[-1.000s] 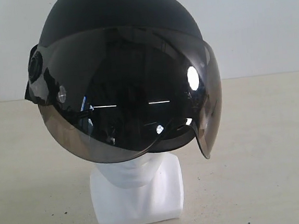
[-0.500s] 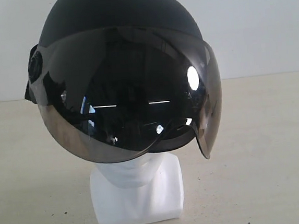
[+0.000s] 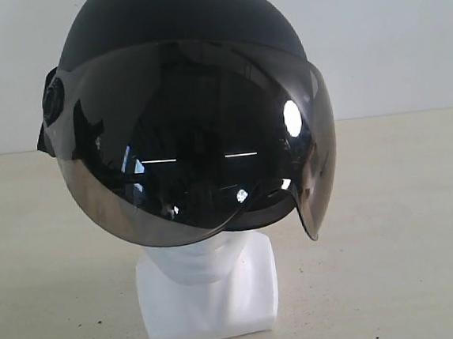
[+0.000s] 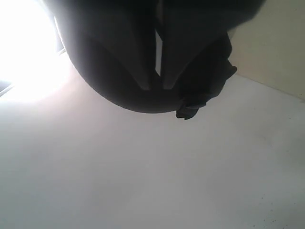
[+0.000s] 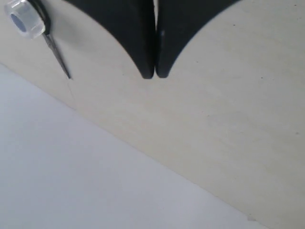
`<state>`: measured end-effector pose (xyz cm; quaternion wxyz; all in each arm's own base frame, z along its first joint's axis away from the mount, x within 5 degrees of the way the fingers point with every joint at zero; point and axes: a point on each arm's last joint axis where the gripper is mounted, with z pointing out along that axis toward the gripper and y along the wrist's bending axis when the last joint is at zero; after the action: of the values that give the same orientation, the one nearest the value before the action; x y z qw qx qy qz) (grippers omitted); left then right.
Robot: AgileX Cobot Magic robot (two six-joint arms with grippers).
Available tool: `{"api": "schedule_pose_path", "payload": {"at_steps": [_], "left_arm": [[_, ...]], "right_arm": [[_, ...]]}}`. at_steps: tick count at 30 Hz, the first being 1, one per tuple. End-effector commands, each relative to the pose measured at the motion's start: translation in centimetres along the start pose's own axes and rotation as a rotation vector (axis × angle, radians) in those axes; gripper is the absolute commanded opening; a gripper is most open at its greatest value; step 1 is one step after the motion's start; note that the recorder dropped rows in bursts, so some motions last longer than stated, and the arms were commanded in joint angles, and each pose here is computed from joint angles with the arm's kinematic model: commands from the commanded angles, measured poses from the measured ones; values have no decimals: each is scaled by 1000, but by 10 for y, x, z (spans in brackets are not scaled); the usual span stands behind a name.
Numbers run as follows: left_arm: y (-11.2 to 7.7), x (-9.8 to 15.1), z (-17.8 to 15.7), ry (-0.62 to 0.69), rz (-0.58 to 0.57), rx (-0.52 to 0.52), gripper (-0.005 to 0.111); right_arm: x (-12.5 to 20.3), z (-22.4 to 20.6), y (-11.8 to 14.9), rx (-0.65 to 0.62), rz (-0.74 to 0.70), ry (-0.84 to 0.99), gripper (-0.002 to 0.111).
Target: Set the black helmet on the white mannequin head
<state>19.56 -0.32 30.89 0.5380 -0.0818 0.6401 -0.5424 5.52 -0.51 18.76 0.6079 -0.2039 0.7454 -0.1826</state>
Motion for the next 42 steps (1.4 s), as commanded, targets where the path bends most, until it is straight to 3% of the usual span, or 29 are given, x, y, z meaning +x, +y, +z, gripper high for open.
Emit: {"api": "schedule_pose_path", "payload": {"at_steps": [1,7,13,16,20,22,27,33,36,39,42], "left_arm": [[-1,2,-1,19,1,1,5],[-1,6,2,39,8,14,5],[-3,11,6,74,8,32,5],[-3,11,6,76,9,31,5],[-3,12,6,81,23,30,5],[-3,14,7,104,30,31,5],[-10,28,12,200,66,67,5],[-27,31,8,196,119,106,5],[-34,32,5,200,154,119,5],[-40,35,1,219,191,123,5],[-46,40,1,244,212,147,5]], "right_arm": [[-17,-2,-5,79,-230,-184,0],[-65,-28,-6,167,-231,-785,0],[-88,-70,-7,291,-240,-1310,0],[-98,-82,-23,283,-10,-1388,0],[-113,-76,-63,178,540,-1121,0],[-118,-70,-71,121,676,-910,0],[-125,-32,-67,-19,712,-481,0],[-105,27,-43,-156,737,-7,0],[-99,44,-36,-185,769,112,0],[-97,52,-31,-211,957,176,0],[-95,56,-28,-227,957,231,0]]}}
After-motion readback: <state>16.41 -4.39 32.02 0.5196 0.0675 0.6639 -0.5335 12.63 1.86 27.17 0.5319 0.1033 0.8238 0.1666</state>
